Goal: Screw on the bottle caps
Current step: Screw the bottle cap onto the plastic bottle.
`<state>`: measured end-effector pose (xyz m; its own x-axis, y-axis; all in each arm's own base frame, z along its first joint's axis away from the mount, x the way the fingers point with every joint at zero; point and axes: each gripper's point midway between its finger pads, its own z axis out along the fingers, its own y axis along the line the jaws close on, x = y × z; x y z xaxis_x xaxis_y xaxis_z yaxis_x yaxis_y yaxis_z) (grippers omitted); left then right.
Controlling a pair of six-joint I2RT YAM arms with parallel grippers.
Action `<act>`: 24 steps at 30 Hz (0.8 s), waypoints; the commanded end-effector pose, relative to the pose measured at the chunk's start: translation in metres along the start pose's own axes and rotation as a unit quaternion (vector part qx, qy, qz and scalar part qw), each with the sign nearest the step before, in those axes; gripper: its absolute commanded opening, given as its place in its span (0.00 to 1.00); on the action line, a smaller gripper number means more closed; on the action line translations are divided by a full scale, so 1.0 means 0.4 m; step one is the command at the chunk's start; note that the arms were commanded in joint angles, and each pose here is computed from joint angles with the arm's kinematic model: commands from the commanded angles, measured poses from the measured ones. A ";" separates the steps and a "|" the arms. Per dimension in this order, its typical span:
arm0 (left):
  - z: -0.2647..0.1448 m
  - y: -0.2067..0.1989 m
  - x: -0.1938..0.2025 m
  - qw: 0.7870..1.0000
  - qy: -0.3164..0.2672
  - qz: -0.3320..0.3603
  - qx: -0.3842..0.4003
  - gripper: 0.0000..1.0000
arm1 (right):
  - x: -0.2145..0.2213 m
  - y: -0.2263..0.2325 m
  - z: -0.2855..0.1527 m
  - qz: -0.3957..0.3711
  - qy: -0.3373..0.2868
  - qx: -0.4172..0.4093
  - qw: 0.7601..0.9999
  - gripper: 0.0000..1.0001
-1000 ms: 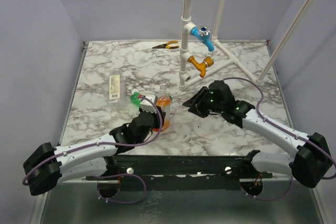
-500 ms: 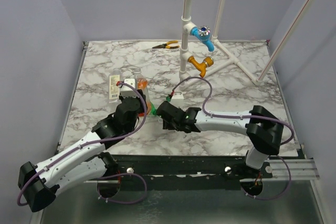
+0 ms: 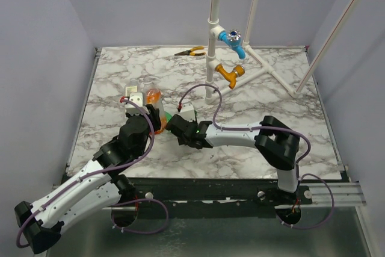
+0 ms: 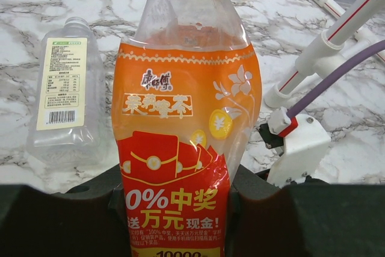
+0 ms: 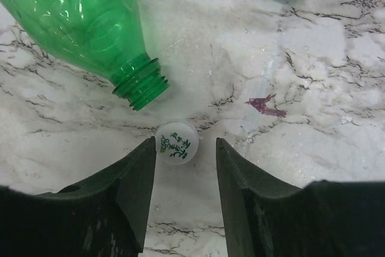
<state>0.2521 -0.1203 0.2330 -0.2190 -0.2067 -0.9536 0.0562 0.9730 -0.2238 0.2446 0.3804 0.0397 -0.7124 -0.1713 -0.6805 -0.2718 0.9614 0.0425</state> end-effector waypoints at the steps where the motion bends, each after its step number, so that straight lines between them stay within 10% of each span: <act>1: -0.007 0.001 -0.002 1.000 0.005 0.017 0.009 0.00 | -0.003 0.008 0.026 -0.020 -0.013 0.013 1.000 0.49; 24: -0.003 -0.033 0.021 0.998 0.025 0.034 0.044 0.00 | 0.051 -0.015 0.038 -0.014 0.000 0.039 0.999 0.36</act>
<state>0.2503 -0.1270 0.2242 -0.2543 -0.1396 -0.9570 0.1065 0.9795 -0.1712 0.2436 0.3873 0.0225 -0.7123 -0.1798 -0.6784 -0.2632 0.9645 0.0208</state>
